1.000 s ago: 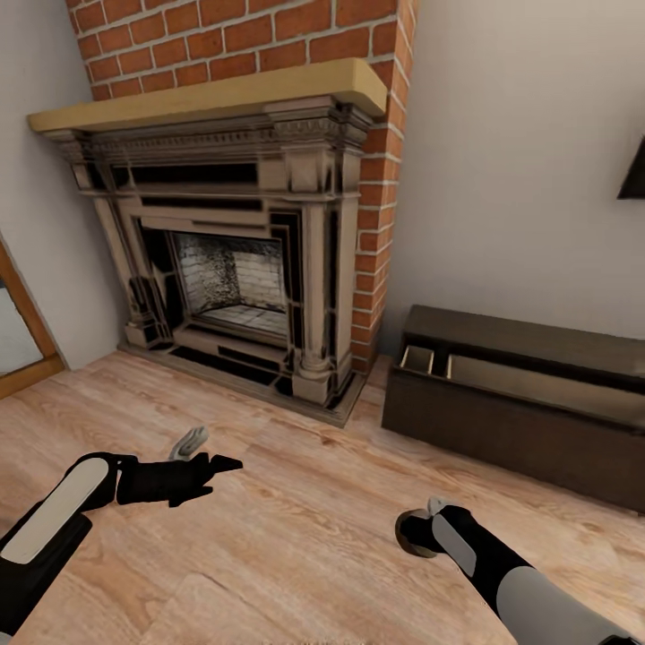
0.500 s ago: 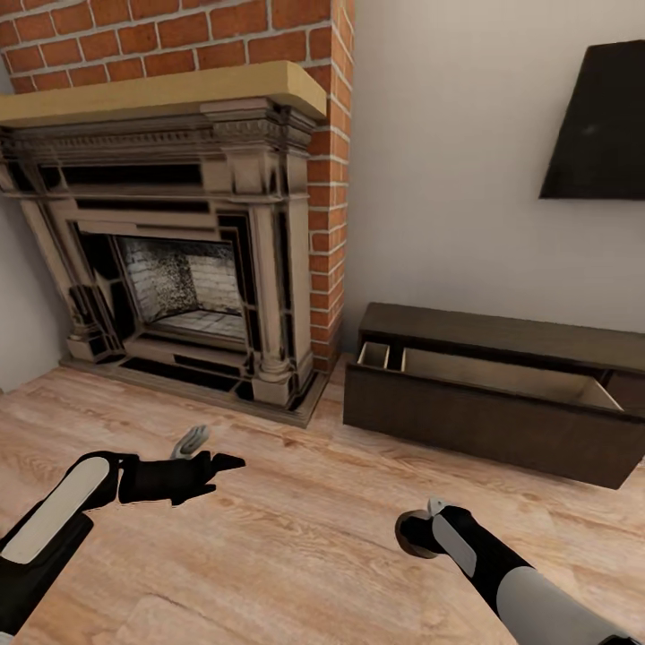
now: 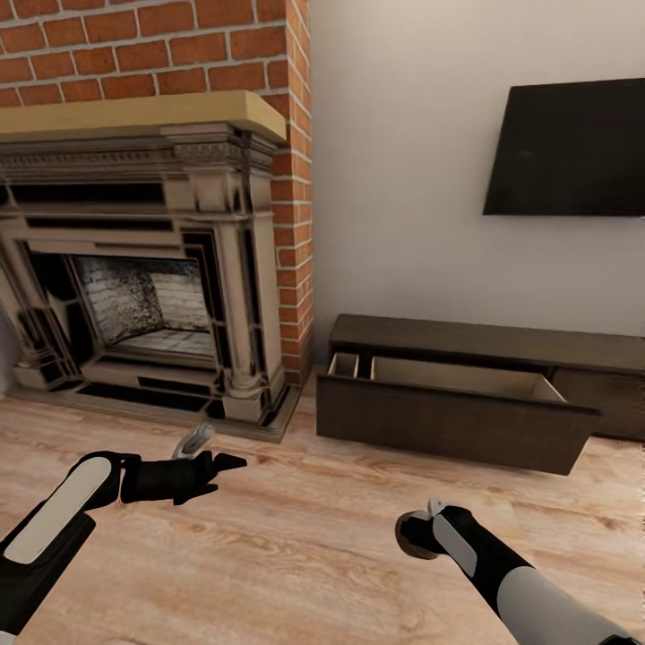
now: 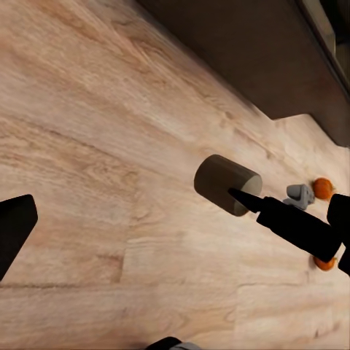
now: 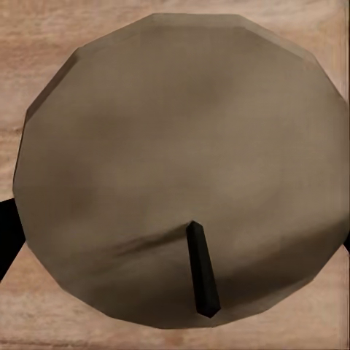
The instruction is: Place each of the two pumpkins and all three candles from the living room inside a cabinet in the living room (use any cabinet), then make sure every cabinet is closed, and position the cauldron so it is next to a table in the living room.
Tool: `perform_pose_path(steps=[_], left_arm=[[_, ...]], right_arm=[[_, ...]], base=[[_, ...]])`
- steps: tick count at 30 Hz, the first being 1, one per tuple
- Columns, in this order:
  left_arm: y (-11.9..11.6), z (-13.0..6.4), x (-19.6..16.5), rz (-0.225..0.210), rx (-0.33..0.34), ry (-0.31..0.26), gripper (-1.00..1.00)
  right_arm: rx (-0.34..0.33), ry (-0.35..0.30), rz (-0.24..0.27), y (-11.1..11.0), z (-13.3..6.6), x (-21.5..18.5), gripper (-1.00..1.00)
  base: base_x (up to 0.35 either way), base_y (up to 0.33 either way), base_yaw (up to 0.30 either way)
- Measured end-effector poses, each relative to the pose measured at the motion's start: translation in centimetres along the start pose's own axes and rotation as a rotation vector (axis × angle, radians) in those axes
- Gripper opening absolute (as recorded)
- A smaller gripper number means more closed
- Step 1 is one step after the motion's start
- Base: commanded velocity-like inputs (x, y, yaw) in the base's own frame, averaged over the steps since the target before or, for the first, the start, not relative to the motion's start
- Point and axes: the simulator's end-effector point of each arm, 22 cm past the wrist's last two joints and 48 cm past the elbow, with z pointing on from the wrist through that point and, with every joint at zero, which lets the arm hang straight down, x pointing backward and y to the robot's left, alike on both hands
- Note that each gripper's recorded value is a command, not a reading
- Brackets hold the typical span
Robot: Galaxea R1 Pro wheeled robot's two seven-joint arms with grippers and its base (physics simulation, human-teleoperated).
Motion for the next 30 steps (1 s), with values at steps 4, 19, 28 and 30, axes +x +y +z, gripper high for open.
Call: perform_pose_path(steps=[4, 19, 28, 30], left_arm=[[-0.4, -0.4, -0.1, 0.006, 0.004, -0.007, 1.00], [-2.0, -1.3, -1.3, 0.004, 0.006, -0.006, 1.00], [-2.9, -1.7, -2.2, -0.004, -0.002, 0.006, 1.00], [-3.1, -1.8, -2.5, -0.006, -0.003, 0.008, 1.00]], right_arm=[[-0.004, -0.009, 0.004, 0.1, -0.5, -0.5, -1.00], [-0.002, -0.004, 0.007, 0.2, -2.2, -2.0, -1.00], [0.003, 0.010, 0.008, 0.3, -3.2, -2.8, -1.00], [0.004, 0.013, 0.008, 0.4, -3.4, -2.9, -1.00]], base=[[0.000, 0.000, -0.046], [0.000, 0.000, -0.002], [0.000, 0.000, 0.000], [0.000, 0.000, 0.000]])
